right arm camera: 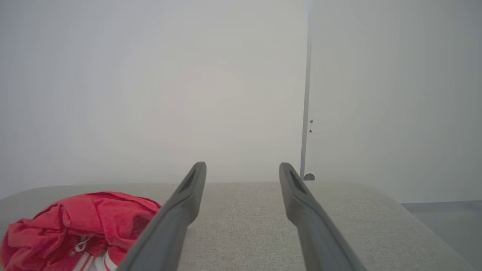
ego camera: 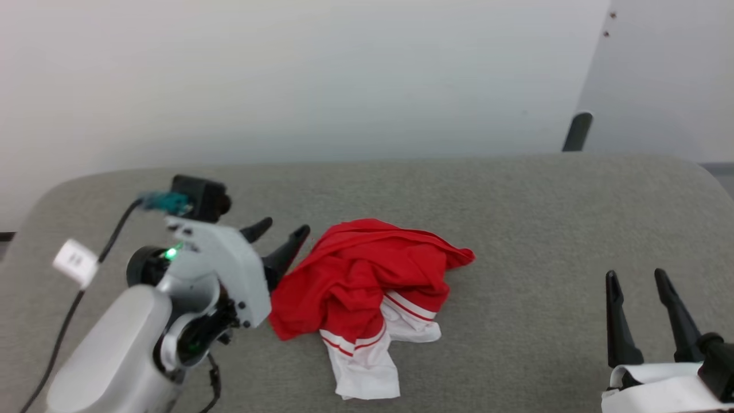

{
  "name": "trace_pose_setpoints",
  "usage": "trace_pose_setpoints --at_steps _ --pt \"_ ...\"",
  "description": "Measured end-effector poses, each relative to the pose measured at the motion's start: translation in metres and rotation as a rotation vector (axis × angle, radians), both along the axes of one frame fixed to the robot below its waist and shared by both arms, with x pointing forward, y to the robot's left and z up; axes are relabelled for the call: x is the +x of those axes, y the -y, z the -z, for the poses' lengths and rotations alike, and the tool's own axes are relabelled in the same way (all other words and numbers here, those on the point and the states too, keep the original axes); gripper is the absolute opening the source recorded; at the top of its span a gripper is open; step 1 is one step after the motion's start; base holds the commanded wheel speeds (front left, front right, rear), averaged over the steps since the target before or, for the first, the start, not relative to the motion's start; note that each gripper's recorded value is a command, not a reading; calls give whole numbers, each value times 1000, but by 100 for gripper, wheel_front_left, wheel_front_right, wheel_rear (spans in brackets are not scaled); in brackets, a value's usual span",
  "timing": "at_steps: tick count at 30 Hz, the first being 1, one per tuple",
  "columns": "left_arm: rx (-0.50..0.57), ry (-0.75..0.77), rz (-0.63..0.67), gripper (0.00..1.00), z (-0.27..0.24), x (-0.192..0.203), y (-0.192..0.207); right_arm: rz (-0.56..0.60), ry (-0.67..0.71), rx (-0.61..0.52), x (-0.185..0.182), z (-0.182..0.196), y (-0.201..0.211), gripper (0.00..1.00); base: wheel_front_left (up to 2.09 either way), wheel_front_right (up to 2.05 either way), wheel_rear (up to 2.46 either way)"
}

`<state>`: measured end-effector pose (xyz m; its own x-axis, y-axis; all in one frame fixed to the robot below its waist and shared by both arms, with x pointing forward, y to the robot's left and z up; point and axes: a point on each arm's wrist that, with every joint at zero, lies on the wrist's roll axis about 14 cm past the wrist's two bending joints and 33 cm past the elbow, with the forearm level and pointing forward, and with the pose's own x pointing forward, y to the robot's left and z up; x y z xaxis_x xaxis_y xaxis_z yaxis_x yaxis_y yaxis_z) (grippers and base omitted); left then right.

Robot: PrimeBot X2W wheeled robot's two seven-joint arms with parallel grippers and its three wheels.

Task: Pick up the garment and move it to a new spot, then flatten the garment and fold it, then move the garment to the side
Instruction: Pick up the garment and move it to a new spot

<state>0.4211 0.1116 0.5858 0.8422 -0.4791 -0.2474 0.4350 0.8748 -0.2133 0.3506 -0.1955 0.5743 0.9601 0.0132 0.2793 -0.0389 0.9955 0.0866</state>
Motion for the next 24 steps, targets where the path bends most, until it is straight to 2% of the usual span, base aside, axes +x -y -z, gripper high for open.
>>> trace_pose_setpoints --at_steps 10,19,24 --pt "-96 297 -228 100 -23 -31 -69 -56 10 -5 2 -2 -18 100 0 0 0" --pt "-87 437 -387 100 -14 -70 -121 -79 10 -11 2 -1 -26 100 0 0 0" --pt "-70 447 -470 100 0 -89 -140 -85 3 -12 0 2 -28 100 0 0 0"
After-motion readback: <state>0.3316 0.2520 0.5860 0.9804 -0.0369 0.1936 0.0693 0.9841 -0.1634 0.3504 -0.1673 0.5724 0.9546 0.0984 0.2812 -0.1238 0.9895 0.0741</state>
